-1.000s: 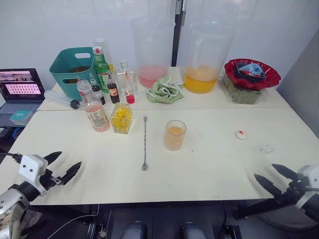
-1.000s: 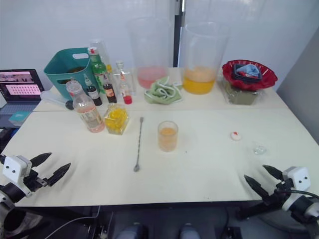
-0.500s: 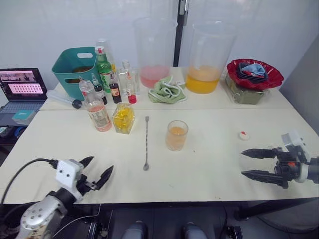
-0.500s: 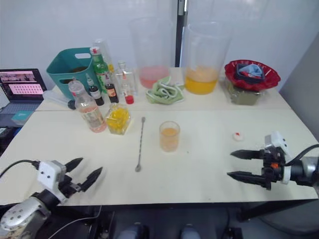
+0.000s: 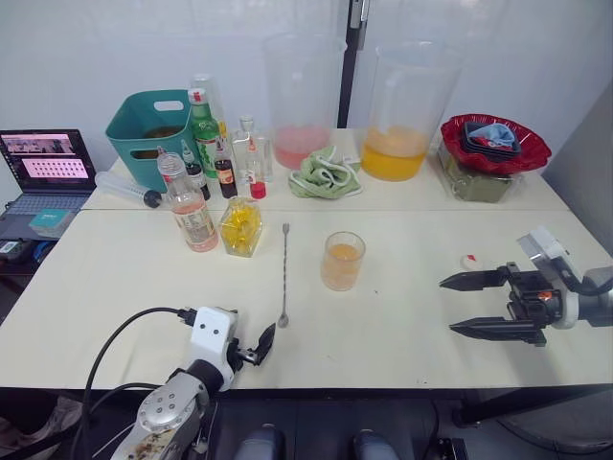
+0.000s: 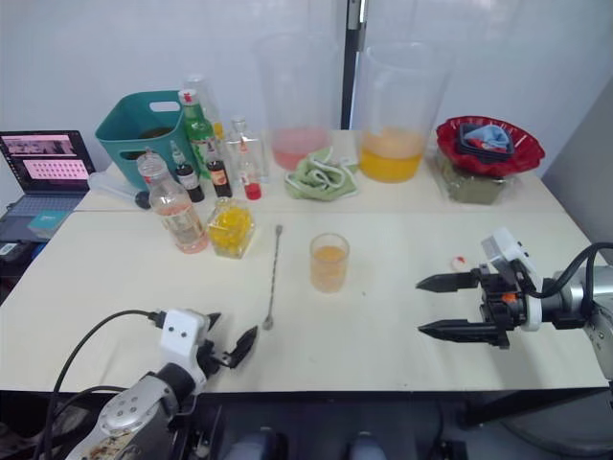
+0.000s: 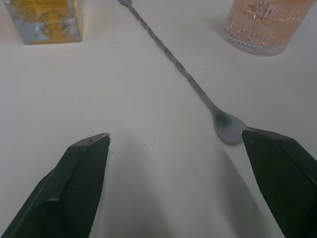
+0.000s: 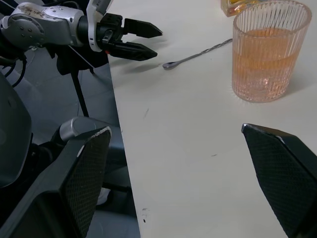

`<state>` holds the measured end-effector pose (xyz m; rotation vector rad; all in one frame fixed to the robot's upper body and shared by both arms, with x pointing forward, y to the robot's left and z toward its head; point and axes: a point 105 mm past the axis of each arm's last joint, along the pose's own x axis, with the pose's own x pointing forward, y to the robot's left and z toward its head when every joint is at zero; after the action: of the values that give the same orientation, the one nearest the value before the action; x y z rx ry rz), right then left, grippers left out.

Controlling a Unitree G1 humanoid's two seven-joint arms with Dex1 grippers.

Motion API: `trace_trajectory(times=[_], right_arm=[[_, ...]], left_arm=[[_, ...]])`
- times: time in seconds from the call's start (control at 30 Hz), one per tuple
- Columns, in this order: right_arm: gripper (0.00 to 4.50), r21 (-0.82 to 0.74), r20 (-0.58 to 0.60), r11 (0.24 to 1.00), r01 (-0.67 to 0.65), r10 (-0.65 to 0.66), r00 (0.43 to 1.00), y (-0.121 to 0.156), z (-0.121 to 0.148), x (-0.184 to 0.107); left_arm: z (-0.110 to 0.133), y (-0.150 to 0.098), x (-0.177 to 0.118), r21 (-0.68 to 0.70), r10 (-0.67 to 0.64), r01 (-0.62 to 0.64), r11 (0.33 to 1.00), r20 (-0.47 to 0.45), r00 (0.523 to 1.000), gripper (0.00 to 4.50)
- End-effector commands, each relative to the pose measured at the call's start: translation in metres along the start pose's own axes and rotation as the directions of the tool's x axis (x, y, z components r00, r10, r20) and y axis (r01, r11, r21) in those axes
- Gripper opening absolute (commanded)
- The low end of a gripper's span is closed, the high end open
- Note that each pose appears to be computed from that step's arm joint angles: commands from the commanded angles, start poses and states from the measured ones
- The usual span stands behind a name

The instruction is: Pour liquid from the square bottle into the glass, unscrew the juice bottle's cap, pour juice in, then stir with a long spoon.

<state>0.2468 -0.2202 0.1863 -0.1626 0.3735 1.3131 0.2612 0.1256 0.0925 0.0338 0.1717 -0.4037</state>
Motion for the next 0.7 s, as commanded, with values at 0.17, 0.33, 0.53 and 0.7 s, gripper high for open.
trace_trajectory(times=[0.17, 0.33, 0.53, 0.7], right_arm=[[4.50, -0.039, 0.028, 0.998, 0.049, -0.048, 0.998, 0.010, 0.017, 0.004], [4.50, -0.038, 0.046, 0.992, 0.117, -0.115, 0.992, 0.010, 0.016, 0.001], [4.50, -0.043, 0.045, 0.987, 0.156, -0.154, 0.987, 0.012, 0.012, -0.002], [4.50, -0.049, 0.048, 0.984, 0.171, -0.169, 0.985, 0.011, 0.010, -0.004]], left_arm=[[0.019, -0.020, 0.045, 0.011, -0.039, 0.038, 0.999, 0.051, 0.998, 4.47], [0.014, -0.022, 0.064, 0.018, 0.000, 0.000, 1.000, 0.000, 1.000, 4.47], [0.001, -0.016, 0.072, 0.020, 0.048, -0.047, 0.999, -0.070, 0.996, 4.22], [-0.005, -0.012, 0.072, 0.038, 0.060, -0.057, 0.998, -0.100, 0.993, 2.59]])
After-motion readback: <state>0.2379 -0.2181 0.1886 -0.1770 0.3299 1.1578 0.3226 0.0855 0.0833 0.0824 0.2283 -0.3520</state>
